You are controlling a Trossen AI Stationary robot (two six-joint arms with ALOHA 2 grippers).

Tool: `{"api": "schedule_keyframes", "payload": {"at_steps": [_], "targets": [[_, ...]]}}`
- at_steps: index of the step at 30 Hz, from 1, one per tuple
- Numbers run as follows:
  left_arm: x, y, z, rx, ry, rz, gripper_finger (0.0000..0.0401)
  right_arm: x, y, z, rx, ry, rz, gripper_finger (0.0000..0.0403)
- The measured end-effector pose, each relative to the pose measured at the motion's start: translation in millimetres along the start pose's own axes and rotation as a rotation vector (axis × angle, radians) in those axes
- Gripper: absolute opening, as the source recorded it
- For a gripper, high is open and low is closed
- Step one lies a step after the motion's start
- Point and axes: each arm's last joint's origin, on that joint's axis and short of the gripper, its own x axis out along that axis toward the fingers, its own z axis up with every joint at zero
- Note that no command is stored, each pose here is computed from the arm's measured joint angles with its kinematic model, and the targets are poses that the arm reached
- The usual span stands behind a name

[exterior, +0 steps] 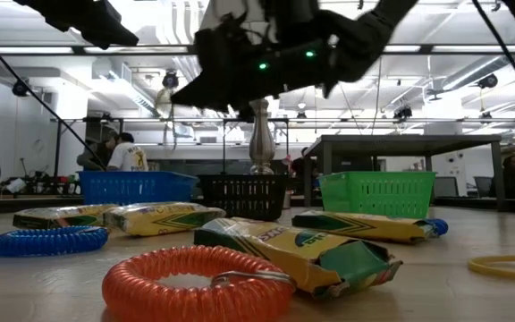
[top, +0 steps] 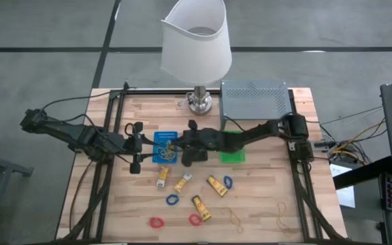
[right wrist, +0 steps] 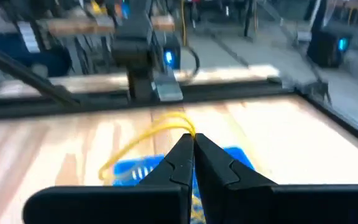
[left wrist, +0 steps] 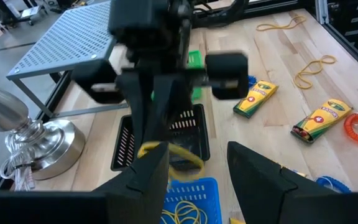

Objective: Pick & Place Office Desk Supplies
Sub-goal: Put the yellow rubber band into the blue bin

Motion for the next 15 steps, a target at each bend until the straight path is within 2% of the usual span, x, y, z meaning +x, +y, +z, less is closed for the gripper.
{"api": "schedule_keyframes", "payload": {"at_steps": [7,15], "targets": [[0,0,0,0.000,-0.001,0.000,0.0168,27,2,12,-0.016,0.143,-0.019,0.0008],[0,0,0,0.000,-0.001,0.000,0.0168,47,-3,20,0.080,0.363,-0.074,0.0008]]}}
